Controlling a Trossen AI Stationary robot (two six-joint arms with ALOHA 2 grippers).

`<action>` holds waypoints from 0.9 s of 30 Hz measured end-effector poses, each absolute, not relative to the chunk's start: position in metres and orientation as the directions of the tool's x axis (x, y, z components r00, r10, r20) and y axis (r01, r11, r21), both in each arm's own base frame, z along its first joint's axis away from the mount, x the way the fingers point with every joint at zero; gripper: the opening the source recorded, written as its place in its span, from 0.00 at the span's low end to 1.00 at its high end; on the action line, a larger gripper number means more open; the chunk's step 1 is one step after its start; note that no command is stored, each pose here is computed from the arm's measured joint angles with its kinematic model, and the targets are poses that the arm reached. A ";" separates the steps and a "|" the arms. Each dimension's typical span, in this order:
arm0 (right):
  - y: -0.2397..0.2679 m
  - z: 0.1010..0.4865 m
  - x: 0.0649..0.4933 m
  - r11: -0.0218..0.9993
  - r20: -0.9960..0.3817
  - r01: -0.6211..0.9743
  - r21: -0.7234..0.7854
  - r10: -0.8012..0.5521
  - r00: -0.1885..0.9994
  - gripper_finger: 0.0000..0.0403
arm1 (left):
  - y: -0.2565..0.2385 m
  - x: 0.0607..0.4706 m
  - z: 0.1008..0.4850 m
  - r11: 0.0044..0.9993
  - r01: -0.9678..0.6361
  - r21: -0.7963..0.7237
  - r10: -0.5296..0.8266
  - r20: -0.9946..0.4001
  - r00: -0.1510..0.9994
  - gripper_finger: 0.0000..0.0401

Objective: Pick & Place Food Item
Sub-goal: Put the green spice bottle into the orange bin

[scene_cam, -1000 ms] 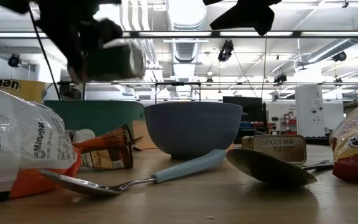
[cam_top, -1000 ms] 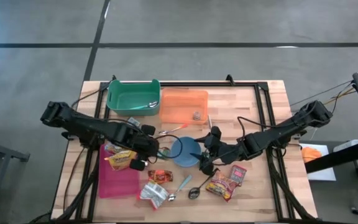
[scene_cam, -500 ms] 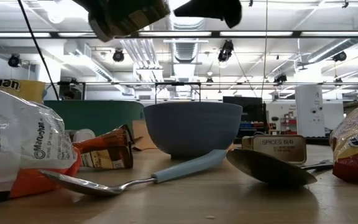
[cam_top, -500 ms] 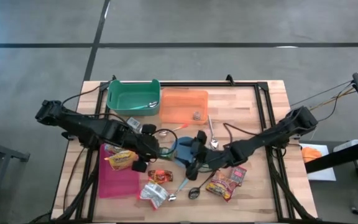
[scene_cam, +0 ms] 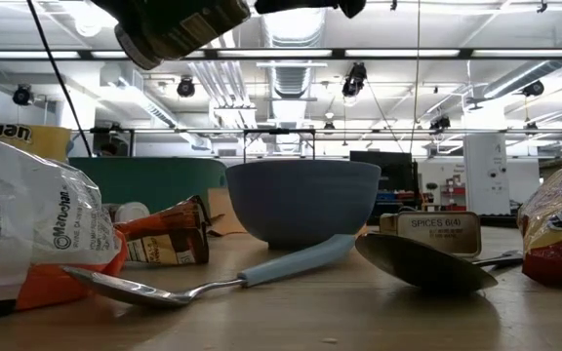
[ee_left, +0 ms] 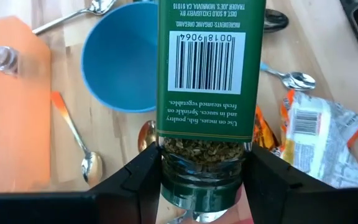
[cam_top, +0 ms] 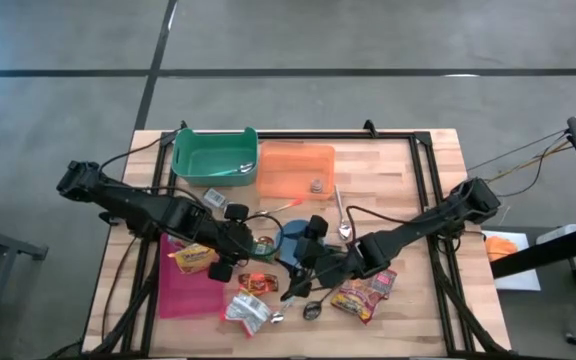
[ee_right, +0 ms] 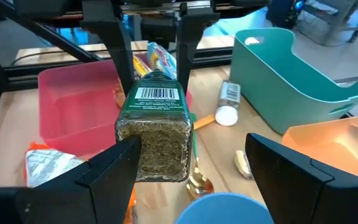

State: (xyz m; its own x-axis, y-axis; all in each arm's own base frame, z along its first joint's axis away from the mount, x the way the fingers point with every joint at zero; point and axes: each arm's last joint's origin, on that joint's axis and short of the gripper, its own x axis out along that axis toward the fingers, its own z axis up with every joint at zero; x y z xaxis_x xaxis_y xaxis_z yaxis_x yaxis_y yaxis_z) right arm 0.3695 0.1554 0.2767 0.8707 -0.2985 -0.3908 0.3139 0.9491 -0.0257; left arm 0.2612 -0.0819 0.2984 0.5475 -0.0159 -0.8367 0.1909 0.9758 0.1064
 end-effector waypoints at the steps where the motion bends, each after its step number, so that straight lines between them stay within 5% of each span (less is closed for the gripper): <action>1: 0.156 0.277 0.369 0.948 -0.389 0.317 -0.024 -0.301 0.871 0.73 | -0.083 0.262 0.299 0.976 0.189 0.108 -0.015 -0.833 0.554 0.42; 22: 0.167 0.281 0.360 0.981 -0.452 0.182 0.071 -0.131 0.883 0.73 | -0.081 0.263 0.299 0.979 0.145 0.145 0.036 -0.818 0.574 0.42; 27: 0.163 0.282 0.361 0.971 -0.433 0.232 0.050 -0.188 0.882 0.73 | -0.083 0.262 0.298 0.977 0.172 0.128 0.006 -0.820 0.572 0.42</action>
